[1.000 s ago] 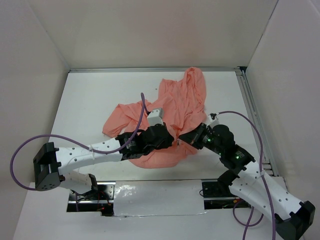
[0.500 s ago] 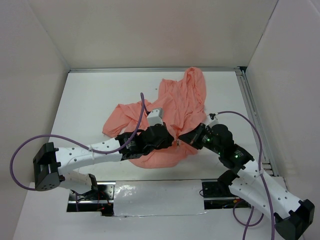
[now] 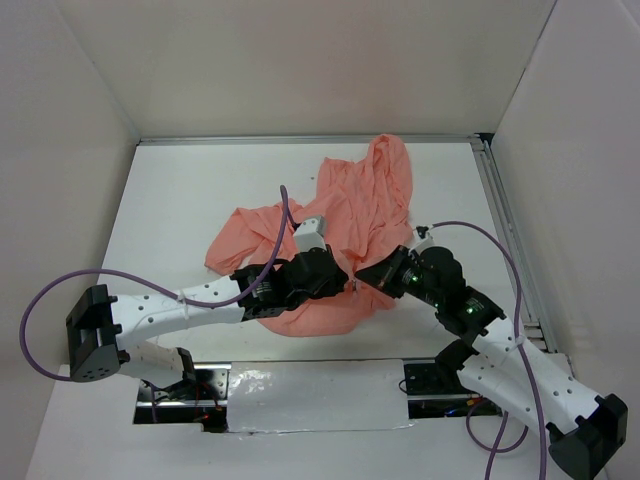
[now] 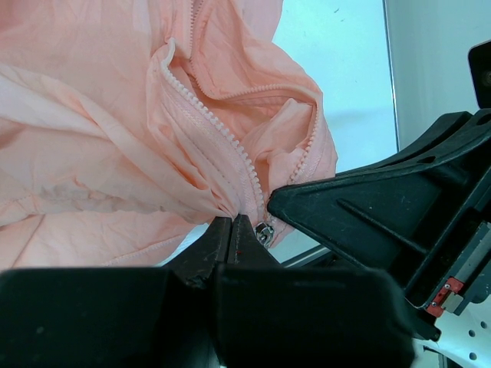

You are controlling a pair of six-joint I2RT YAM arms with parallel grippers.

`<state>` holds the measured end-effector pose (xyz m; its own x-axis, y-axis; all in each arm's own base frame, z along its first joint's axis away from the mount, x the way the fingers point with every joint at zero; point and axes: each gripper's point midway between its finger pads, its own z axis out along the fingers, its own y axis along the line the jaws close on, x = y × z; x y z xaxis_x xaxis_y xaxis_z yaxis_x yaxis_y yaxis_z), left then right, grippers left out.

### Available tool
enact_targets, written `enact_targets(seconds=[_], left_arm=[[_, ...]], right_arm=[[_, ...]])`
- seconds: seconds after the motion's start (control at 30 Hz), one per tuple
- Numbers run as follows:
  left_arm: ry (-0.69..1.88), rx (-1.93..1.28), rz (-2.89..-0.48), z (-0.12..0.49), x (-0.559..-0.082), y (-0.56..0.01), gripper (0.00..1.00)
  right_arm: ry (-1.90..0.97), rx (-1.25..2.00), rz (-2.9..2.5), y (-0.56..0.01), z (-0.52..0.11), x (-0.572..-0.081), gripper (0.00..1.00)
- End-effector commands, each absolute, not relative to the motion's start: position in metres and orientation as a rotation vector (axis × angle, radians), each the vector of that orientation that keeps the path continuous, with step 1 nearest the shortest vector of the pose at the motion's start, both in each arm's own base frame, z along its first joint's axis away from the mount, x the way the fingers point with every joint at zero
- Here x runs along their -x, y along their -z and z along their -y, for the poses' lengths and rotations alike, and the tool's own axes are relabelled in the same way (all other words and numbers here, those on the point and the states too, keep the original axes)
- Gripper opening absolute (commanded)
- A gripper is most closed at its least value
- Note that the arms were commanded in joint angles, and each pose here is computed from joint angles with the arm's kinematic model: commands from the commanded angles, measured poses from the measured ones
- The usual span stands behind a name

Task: Zip up the jacket

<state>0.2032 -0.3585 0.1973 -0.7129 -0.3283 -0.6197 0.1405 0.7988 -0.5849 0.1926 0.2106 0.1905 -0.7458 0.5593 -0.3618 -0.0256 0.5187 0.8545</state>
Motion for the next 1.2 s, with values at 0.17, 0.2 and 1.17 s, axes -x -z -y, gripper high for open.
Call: enact_targets(seconds=[0.17, 0.2, 1.17], left_arm=[[0.852, 0.157, -2.164, 0.362, -0.207, -0.223, 0.0], [0.853, 0.16, -2.163, 0.362, -0.207, -0.224, 0.0], [0.884, 0.127, -2.168, 0.367, -0.203, -0.224, 0.0]], right_arm=[[-1.238, -0.385, -2.081, -0.206, -0.213, -0.195, 0.0], [-1.24, -0.382, -2.085, -0.206, -0.212, -0.192, 0.0], [-1.24, -0.376, -2.056, -0.207, -0.213, -0.199, 0.0]])
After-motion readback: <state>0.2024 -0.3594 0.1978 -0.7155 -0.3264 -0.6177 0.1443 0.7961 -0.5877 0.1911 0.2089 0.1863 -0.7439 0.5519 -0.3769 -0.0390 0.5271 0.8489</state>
